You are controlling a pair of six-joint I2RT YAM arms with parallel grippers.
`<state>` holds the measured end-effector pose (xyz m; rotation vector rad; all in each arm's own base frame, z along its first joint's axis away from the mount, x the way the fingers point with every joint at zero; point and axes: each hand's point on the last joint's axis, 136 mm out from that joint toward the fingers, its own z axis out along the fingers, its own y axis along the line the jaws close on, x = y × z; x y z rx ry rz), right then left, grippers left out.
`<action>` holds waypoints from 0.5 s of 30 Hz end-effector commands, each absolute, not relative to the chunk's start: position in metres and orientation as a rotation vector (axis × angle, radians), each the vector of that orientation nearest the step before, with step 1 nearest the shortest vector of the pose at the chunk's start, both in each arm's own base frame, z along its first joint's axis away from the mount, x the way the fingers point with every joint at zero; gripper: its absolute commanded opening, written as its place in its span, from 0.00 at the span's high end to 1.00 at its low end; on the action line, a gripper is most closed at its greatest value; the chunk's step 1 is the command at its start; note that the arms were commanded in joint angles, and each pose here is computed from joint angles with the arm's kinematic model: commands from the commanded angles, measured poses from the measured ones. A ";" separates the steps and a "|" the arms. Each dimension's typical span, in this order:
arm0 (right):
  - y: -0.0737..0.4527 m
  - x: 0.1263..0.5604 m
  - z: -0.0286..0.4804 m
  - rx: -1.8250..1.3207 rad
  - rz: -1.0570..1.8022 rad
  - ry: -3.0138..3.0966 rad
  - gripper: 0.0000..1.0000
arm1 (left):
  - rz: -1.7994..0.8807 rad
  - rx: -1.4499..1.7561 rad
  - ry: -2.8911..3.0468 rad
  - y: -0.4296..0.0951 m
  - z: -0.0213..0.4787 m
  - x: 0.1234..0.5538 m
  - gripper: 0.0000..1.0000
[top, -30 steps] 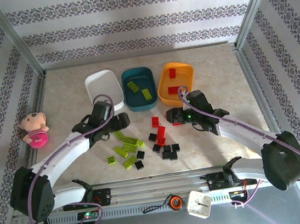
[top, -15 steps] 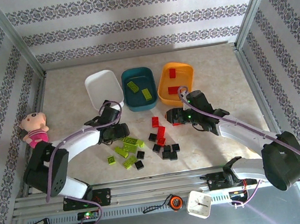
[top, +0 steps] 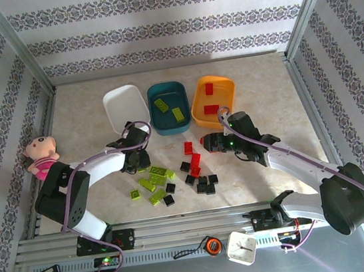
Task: Sort the legos into containers by color
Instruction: Pick up the lego from the center of the table.
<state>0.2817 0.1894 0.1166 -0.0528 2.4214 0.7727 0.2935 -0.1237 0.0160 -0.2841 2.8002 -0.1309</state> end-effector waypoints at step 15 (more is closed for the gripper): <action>0.176 0.280 0.120 0.008 0.756 2.390 0.34 | -0.445 -0.048 2.451 -0.226 0.160 0.412 0.76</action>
